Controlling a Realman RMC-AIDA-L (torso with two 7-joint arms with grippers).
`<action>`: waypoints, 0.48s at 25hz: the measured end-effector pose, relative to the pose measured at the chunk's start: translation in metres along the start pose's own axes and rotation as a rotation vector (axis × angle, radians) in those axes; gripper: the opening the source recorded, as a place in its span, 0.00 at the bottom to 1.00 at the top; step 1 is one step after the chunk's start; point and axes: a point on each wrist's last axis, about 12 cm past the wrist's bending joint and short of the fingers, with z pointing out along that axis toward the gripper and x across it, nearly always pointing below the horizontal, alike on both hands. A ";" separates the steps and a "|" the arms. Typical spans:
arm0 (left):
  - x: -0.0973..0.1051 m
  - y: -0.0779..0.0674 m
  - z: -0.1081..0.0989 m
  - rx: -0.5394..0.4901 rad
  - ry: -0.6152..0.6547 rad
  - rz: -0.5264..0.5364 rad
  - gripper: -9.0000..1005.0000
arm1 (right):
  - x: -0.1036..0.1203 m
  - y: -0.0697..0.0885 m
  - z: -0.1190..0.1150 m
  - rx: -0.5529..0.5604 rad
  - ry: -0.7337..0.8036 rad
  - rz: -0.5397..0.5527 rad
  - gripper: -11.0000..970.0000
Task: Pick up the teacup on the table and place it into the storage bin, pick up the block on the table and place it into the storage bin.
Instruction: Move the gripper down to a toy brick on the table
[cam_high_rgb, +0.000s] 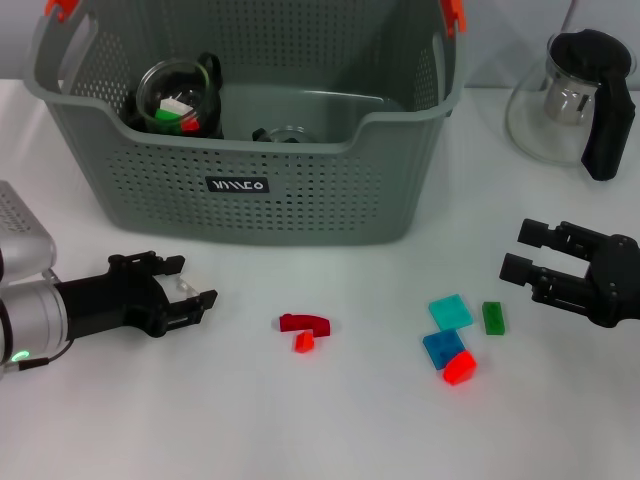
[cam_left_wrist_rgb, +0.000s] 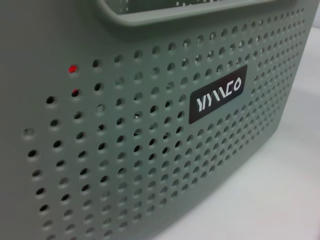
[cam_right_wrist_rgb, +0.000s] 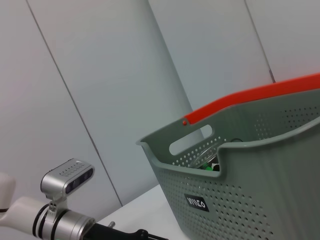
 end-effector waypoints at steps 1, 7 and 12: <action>0.000 0.000 0.000 0.001 0.000 0.006 0.60 | 0.000 0.000 0.000 0.000 0.000 0.000 0.79; -0.001 0.000 0.001 0.004 0.001 0.022 0.68 | 0.000 0.000 0.000 -0.001 0.000 0.000 0.79; 0.000 0.000 0.001 0.003 0.008 0.020 0.68 | 0.000 0.000 0.001 -0.002 0.000 0.000 0.79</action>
